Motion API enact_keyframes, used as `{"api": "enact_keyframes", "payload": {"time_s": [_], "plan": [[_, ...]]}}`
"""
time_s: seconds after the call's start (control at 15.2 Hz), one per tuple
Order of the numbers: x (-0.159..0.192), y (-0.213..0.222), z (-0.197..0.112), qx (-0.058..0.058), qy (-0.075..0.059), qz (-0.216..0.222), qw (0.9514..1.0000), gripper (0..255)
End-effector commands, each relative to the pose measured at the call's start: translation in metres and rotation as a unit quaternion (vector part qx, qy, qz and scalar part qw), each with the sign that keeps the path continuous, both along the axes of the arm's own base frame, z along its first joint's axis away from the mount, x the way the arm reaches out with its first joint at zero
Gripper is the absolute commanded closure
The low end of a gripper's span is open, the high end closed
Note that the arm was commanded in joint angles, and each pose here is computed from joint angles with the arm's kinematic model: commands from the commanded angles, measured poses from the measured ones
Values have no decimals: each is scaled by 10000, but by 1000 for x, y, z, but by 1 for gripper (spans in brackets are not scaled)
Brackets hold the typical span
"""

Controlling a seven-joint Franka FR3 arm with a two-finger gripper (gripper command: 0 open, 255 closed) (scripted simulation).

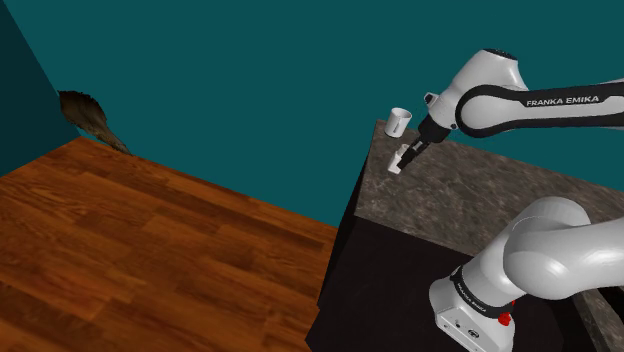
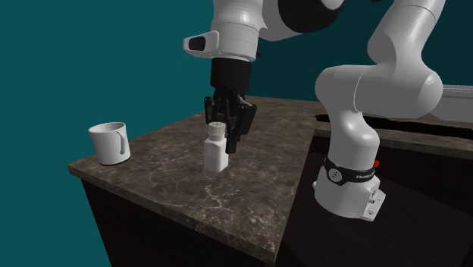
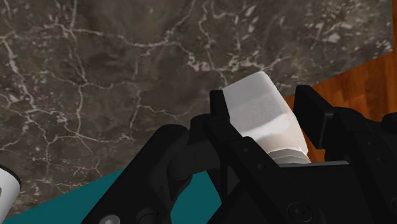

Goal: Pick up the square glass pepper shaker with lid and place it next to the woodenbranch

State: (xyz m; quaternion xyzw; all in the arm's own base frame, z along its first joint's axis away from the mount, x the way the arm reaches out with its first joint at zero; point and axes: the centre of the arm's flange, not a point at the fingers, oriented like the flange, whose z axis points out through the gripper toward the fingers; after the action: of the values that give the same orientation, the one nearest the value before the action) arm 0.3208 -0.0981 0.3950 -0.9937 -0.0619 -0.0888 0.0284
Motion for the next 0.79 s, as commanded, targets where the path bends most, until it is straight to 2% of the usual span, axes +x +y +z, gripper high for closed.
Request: {"api": "enact_keyframes", "payload": {"time_s": [0.0, 0.73], "plan": [[0, -1, 11, 1, 2, 0, 10000, 255], [0, -1, 69, 1, 2, 0, 10000, 255]]}}
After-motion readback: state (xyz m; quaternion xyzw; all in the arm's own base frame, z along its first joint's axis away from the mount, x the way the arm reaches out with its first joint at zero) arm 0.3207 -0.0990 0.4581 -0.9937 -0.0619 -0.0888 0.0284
